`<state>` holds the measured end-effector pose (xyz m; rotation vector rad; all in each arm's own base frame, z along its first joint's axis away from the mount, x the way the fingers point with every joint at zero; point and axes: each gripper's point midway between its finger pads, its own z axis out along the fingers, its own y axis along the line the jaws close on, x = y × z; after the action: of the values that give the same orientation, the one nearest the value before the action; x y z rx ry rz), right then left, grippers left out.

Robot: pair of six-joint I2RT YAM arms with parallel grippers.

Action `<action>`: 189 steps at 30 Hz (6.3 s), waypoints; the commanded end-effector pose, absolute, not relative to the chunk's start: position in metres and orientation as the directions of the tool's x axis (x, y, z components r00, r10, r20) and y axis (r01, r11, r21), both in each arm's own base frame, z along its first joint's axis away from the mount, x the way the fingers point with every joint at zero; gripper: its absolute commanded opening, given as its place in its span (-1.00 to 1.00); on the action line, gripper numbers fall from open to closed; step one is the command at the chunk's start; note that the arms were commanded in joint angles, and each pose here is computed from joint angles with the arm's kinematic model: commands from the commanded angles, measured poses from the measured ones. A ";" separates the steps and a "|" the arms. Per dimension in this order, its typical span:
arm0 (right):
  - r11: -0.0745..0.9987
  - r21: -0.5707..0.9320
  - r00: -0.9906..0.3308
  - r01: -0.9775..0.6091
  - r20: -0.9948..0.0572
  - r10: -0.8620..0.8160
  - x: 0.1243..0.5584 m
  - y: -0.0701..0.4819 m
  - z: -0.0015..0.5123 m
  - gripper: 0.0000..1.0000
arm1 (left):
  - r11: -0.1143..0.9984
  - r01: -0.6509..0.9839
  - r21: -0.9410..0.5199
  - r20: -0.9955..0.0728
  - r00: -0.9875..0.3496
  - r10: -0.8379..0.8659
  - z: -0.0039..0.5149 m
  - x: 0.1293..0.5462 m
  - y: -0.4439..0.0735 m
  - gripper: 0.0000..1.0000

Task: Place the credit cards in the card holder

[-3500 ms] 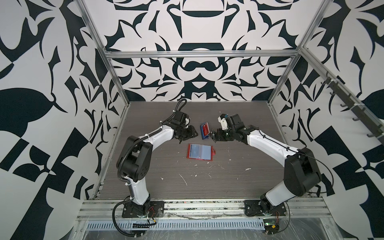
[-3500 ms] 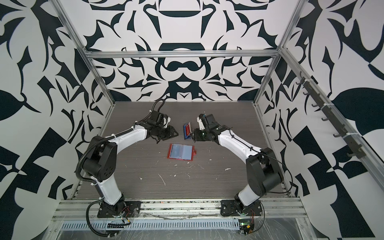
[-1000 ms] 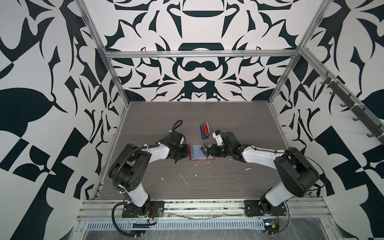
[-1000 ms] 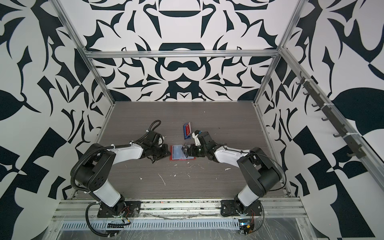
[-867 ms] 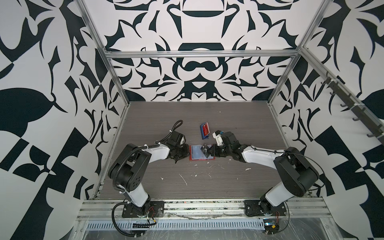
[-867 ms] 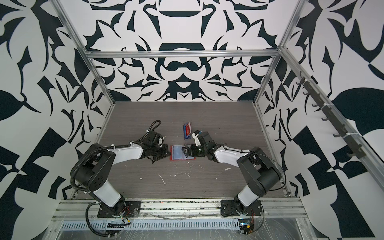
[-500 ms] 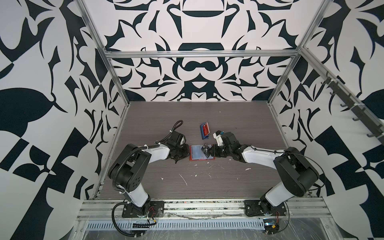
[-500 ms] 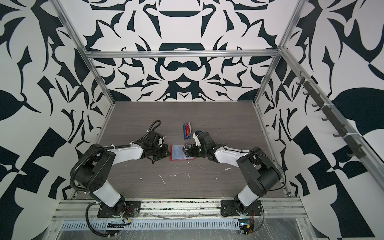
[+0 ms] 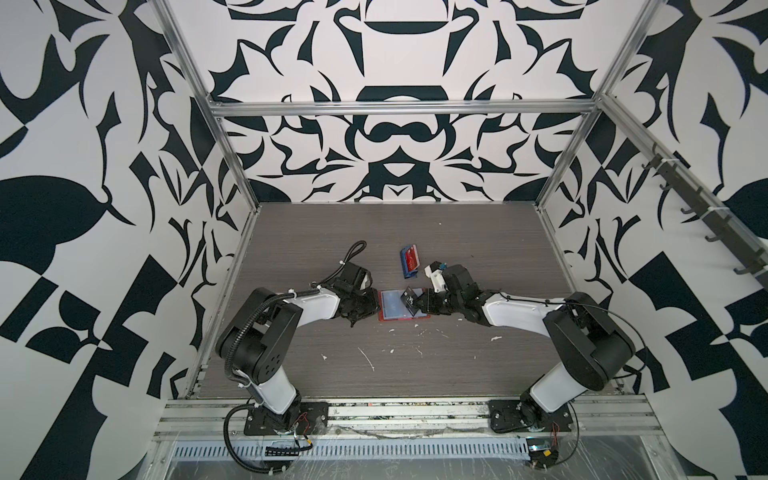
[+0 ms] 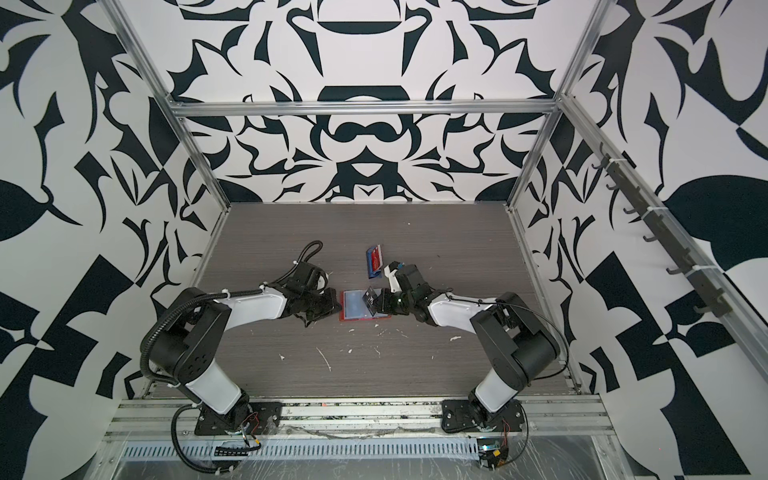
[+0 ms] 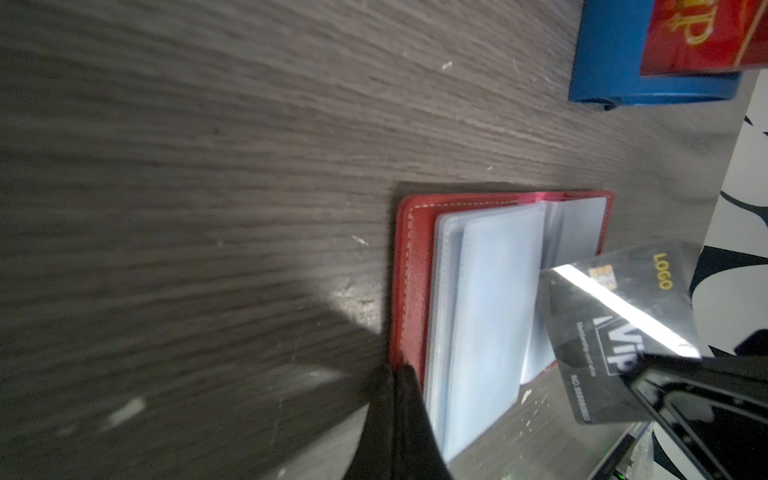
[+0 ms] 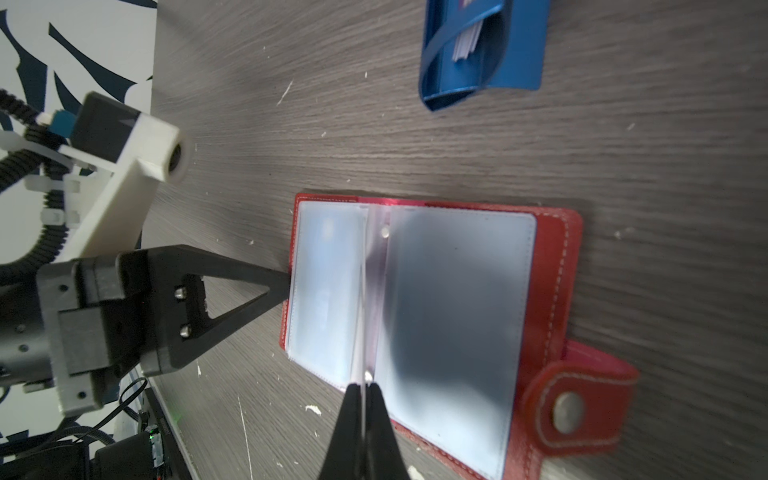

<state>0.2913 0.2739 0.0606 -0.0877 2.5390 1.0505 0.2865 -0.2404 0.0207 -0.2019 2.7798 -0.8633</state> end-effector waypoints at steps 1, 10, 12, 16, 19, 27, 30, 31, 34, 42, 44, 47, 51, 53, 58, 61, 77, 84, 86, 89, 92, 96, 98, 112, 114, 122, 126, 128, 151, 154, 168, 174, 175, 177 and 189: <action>0.682 0.695 -0.914 -0.227 -0.393 0.096 0.291 0.280 0.069 -1.00 | 0.840 -0.102 -0.533 -0.144 -0.967 -0.209 0.009 0.276 -0.231 -1.00; 0.658 0.718 -0.914 -0.225 -0.390 0.113 0.293 0.285 0.061 -1.00 | 0.841 -0.118 -0.528 -0.132 -0.967 -0.219 0.006 0.274 -0.232 -1.00; 0.648 0.728 -0.914 -0.223 -0.387 0.121 0.294 0.286 0.059 -1.00 | 0.841 -0.127 -0.526 -0.126 -0.966 -0.224 0.005 0.272 -0.231 -1.00; 0.635 0.743 -0.913 -0.211 -0.382 0.143 0.295 0.287 0.053 -1.00 | 0.838 -0.146 -0.525 -0.113 -0.964 -0.239 0.002 0.268 -0.231 -1.00; 0.629 0.751 -0.913 -0.199 -0.375 0.159 0.295 0.286 0.049 -1.00 | 0.839 -0.164 -0.519 -0.103 -0.962 -0.251 -0.001 0.264 -0.229 -1.00; 0.620 0.764 -0.907 -0.178 -0.372 0.198 0.297 0.284 0.040 -1.00 | 0.836 -0.183 -0.517 -0.091 -0.960 -0.266 -0.005 0.257 -0.228 -1.00; 0.616 0.769 -0.905 -0.172 -0.371 0.210 0.296 0.283 0.038 -1.00 | 0.835 -0.186 -0.518 -0.088 -0.959 -0.269 -0.006 0.255 -0.228 -1.00; 0.614 0.770 -0.903 -0.172 -0.372 0.214 0.297 0.283 0.038 -1.00 | 0.835 -0.186 -0.518 -0.089 -0.959 -0.269 -0.006 0.255 -0.228 -1.00; 0.613 0.771 -0.900 -0.169 -0.374 0.222 0.297 0.282 0.036 -1.00 | 0.833 -0.190 -0.519 -0.086 -0.958 -0.272 -0.007 0.254 -0.228 -1.00; 0.609 0.778 -0.897 -0.156 -0.370 0.243 0.298 0.281 0.030 -1.00 | 0.831 -0.192 -0.523 -0.079 -0.959 -0.271 -0.008 0.249 -0.230 -1.00; 0.606 0.781 -0.895 -0.152 -0.369 0.251 0.300 0.281 0.030 -1.00 | 0.830 -0.192 -0.523 -0.076 -0.960 -0.270 -0.009 0.247 -0.230 -1.00; 0.603 0.783 -0.892 -0.152 -0.372 0.258 0.301 0.282 0.030 -1.00 | 0.829 -0.196 -0.523 -0.071 -0.960 -0.272 -0.010 0.245 -0.230 -1.00; 0.605 0.782 -0.889 -0.152 -0.375 0.262 0.302 0.282 0.031 -1.00 | 0.830 -0.202 -0.520 -0.069 -0.958 -0.277 -0.012 0.243 -0.228 -1.00; 0.607 0.781 -0.890 -0.149 -0.373 0.261 0.301 0.282 0.030 -1.00 | 0.829 -0.203 -0.521 -0.069 -0.958 -0.278 -0.012 0.242 -0.228 -1.00; 0.604 0.783 -0.893 -0.148 -0.368 0.258 0.300 0.285 0.027 -1.00 | 0.825 -0.205 -0.526 -0.069 -0.957 -0.282 -0.012 0.242 -0.229 -1.00; 0.599 0.787 -0.895 -0.146 -0.364 0.259 0.299 0.288 0.026 -1.00 | 0.825 -0.202 -0.528 -0.069 -0.958 -0.279 -0.012 0.242 -0.231 -1.00; 0.608 0.781 -0.899 -0.142 -0.360 0.252 0.295 0.290 0.023 -0.93 | 0.825 -0.201 -0.528 -0.075 -0.957 -0.281 -0.013 0.245 -0.232 -1.00; 0.675 0.719 -0.893 -0.162 -0.398 0.209 0.294 0.286 0.026 -0.37 | 0.825 -0.199 -0.529 -0.076 -0.957 -0.280 -0.013 0.246 -0.233 -1.00; 0.703 0.692 -0.895 -0.166 -0.405 0.187 0.292 0.284 0.025 -0.30 | 0.826 -0.197 -0.528 -0.078 -0.958 -0.278 -0.012 0.247 -0.234 -1.00; 0.734 0.656 -0.894 -0.177 -0.419 0.160 0.292 0.283 0.026 -0.16 | 0.828 -0.195 -0.526 -0.079 -0.958 -0.276 -0.012 0.247 -0.233 -1.00; 0.768 0.613 -0.892 -0.187 -0.433 0.129 0.291 0.281 0.027 0.01 | 0.831 -0.191 -0.523 -0.081 -0.959 -0.272 -0.012 0.247 -0.233 -1.00; 0.820 0.534 -0.886 -0.206 -0.458 0.076 0.290 0.277 0.031 0.17 | 0.835 -0.181 -0.519 -0.091 -0.960 -0.265 -0.010 0.248 -0.232 -1.00; 0.839 0.504 -0.888 -0.206 -0.456 0.055 0.289 0.276 0.031 0.22 | 0.836 -0.178 -0.519 -0.093 -0.961 -0.262 -0.010 0.248 -0.232 -1.00; 0.905 0.334 -0.880 -0.262 -0.468 -0.082 0.290 0.269 0.035 0.57 | 0.843 -0.168 -0.510 -0.105 -0.961 -0.255 -0.009 0.249 -0.231 -1.00; 0.907 0.323 -0.872 -0.270 -0.482 -0.088 0.292 0.269 0.040 0.58 | 0.845 -0.164 -0.509 -0.108 -0.962 -0.252 -0.009 0.249 -0.231 -1.00; 0.915 0.261 -0.827 -0.308 -0.550 -0.121 0.302 0.267 0.067 0.53 | 0.850 -0.153 -0.504 -0.112 -0.964 -0.240 -0.007 0.249 -0.231 -1.00; 0.932 0.212 -0.815 -0.295 -0.565 -0.129 0.309 0.261 0.075 0.34 | 0.853 -0.146 -0.501 -0.120 -0.964 -0.236 -0.005 0.250 -0.231 -1.00; 0.935 0.195 -0.816 -0.295 -0.560 -0.141 0.312 0.262 0.074 0.13 | 0.853 -0.144 -0.501 -0.123 -0.964 -0.235 -0.004 0.251 -0.231 -1.00; 0.950 0.075 -0.876 -0.302 -0.415 -0.246 0.320 0.267 0.032 -1.00 | 0.860 -0.130 -0.494 -0.127 -0.967 -0.219 -0.003 0.252 -0.232 -1.00; 0.942 0.105 -0.882 -0.319 -0.397 -0.254 0.318 0.274 0.028 -1.00 | 0.859 -0.129 -0.496 -0.128 -0.967 -0.219 -0.002 0.252 -0.232 -1.00; 0.901 0.250 -0.894 -0.355 -0.372 -0.249 0.308 0.300 0.028 -1.00 | 0.863 -0.117 -0.492 -0.132 -0.969 -0.207 -0.001 0.254 -0.233 -1.00; 0.881 0.301 -0.890 -0.364 -0.391 -0.234 0.307 0.307 0.037 -1.00 | 0.864 -0.113 -0.490 -0.133 -0.970 -0.203 -0.001 0.254 -0.233 -1.00; 0.880 0.305 -0.889 -0.366 -0.396 -0.232 0.307 0.308 0.038 -1.00 | 0.865 -0.113 -0.490 -0.133 -0.970 -0.202 -0.001 0.254 -0.233 -1.00; 0.874 0.317 -0.886 -0.369 -0.404 -0.227 0.307 0.309 0.042 -1.00 | 0.865 -0.112 -0.489 -0.132 -0.971 -0.201 -0.001 0.254 -0.233 -1.00; 0.854 0.379 -0.863 -0.355 -0.485 -0.144 0.309 0.298 0.067 -1.00 | 0.900 -0.058 -0.432 -0.178 -0.973 -0.149 0.012 0.258 -0.226 -1.00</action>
<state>0.2998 0.2937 0.0421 -0.4051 2.6693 0.5801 0.2697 -0.2433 0.0203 -0.1768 2.7880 -0.7785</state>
